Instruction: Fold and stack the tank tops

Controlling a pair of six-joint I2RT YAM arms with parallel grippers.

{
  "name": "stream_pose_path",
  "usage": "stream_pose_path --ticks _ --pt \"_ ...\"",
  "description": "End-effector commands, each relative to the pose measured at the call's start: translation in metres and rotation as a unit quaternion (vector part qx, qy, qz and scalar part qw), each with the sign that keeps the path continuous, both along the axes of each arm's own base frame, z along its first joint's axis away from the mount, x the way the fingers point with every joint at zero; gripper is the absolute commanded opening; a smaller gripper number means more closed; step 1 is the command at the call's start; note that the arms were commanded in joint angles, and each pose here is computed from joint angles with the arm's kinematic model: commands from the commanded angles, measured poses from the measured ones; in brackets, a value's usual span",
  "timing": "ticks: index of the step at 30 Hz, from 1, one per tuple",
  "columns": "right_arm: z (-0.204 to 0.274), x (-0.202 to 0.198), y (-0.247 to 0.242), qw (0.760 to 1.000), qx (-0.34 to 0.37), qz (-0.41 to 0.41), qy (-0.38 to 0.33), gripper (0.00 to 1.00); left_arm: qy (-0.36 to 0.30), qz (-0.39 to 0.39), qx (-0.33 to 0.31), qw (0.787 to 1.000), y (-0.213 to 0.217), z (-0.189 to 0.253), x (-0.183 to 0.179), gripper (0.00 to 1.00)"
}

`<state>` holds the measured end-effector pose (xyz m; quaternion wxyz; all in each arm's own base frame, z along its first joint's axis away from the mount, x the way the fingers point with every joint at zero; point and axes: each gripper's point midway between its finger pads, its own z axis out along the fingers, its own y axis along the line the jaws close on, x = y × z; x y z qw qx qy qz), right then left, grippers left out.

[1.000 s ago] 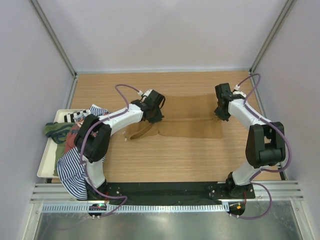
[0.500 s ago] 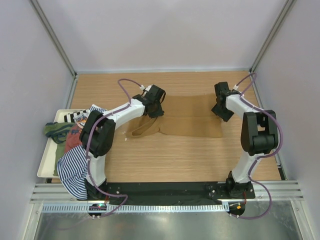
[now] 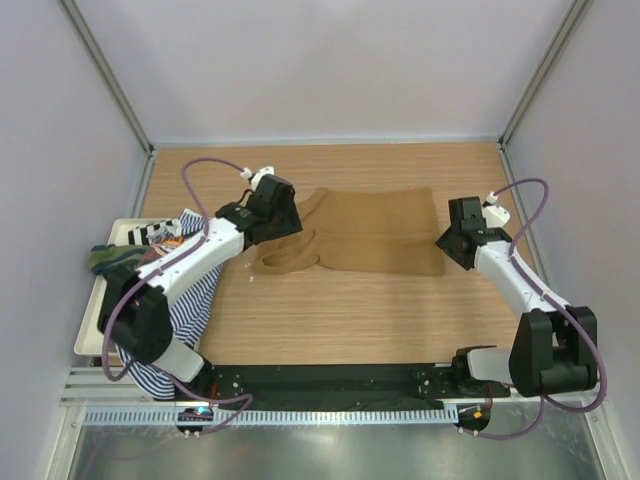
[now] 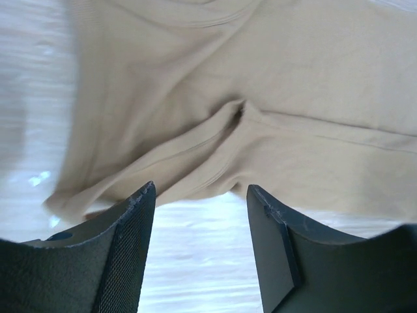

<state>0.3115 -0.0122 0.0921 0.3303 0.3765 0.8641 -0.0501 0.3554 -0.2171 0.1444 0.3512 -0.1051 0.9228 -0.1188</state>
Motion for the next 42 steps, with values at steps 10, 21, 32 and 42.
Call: stream_pose_path --ticks 10,21,32,42 --pt "-0.043 -0.028 0.026 0.997 0.063 0.044 0.03 0.54 0.046 0.066 0.006 0.997 0.096 -0.027 -0.049 0.57" --pt "-0.07 -0.01 0.023 0.996 0.05 0.037 0.066 0.45 0.088 0.086 -0.018 0.992 0.109 -0.059 -0.049 0.56" --pt "-0.078 -0.012 0.02 0.996 0.044 0.033 0.077 0.01 0.116 0.075 -0.04 0.99 0.099 -0.082 -0.045 0.59" --pt "-0.077 -0.013 0.02 0.995 0.044 0.033 0.077 0.01 0.126 0.09 -0.054 0.986 0.094 -0.098 -0.037 0.26"
